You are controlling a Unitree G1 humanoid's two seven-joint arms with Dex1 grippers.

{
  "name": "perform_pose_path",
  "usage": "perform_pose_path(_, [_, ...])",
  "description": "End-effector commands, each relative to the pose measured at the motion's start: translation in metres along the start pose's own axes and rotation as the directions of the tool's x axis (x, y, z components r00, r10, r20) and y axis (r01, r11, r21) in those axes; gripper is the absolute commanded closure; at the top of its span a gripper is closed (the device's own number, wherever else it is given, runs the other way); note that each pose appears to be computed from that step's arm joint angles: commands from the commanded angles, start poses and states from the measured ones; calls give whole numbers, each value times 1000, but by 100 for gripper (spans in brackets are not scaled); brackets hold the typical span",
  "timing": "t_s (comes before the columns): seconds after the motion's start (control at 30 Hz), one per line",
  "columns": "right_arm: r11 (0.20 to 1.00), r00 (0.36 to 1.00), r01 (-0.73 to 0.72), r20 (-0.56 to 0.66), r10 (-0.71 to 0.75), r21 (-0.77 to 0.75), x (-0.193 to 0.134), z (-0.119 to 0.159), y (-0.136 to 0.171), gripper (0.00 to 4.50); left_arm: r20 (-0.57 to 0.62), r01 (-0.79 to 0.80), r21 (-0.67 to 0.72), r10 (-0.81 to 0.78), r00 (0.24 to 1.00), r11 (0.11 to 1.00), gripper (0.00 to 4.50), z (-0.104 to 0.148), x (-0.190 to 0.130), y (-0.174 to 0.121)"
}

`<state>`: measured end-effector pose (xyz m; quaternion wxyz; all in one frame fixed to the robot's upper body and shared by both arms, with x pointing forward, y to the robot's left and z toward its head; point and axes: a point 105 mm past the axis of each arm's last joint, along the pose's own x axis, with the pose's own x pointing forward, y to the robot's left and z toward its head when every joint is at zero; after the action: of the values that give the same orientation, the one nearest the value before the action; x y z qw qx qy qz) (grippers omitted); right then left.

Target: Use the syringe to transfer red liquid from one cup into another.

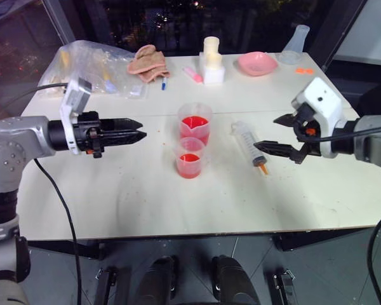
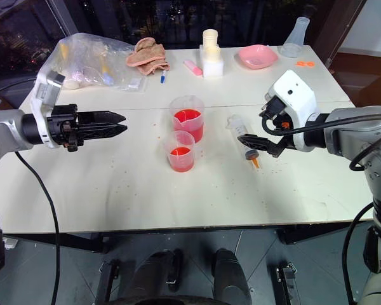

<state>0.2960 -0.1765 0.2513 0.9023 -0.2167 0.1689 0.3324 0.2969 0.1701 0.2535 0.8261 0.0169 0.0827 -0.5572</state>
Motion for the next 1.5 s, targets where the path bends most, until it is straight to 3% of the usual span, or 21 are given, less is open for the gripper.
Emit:
perform_pose_path(0.03, [999, 999, 22, 25, -20, -48, -7, 9, 0, 11, 2, -9, 74, 9, 1000, 997, 253, 15, -4, -1])
perform_pose_path(0.8, [997, 998, 51, 36, -49, -53, -8, 13, -7, 11, 8, -1, 96, 0, 1000, 995, 253, 21, 9, -6])
perform_pose_path(1.0, [990, 993, 117, 14, -116, -81, -8, 12, -17, 11, 12, -2, 95, 0, 1000, 995, 253, 21, 11, -7])
perform_pose_path(1.1, [983, 982, 177, -60, -179, -40, -5, 7, -32, 11, 12, -5, 100, 4, 1000, 995, 253, 21, 11, -6])
perform_pose_path(1.37, [953, 948, 228, -269, -171, 197, 28, 17, -55, 11, 18, -6, 120, 4, 1000, 993, 253, 23, 15, -1])
perform_pose_path(1.5, [920, 896, 312, -395, -201, 239, 57, 19, -75, 11, 32, -14, 130, 10, 999, 991, 253, 26, 14, 3])
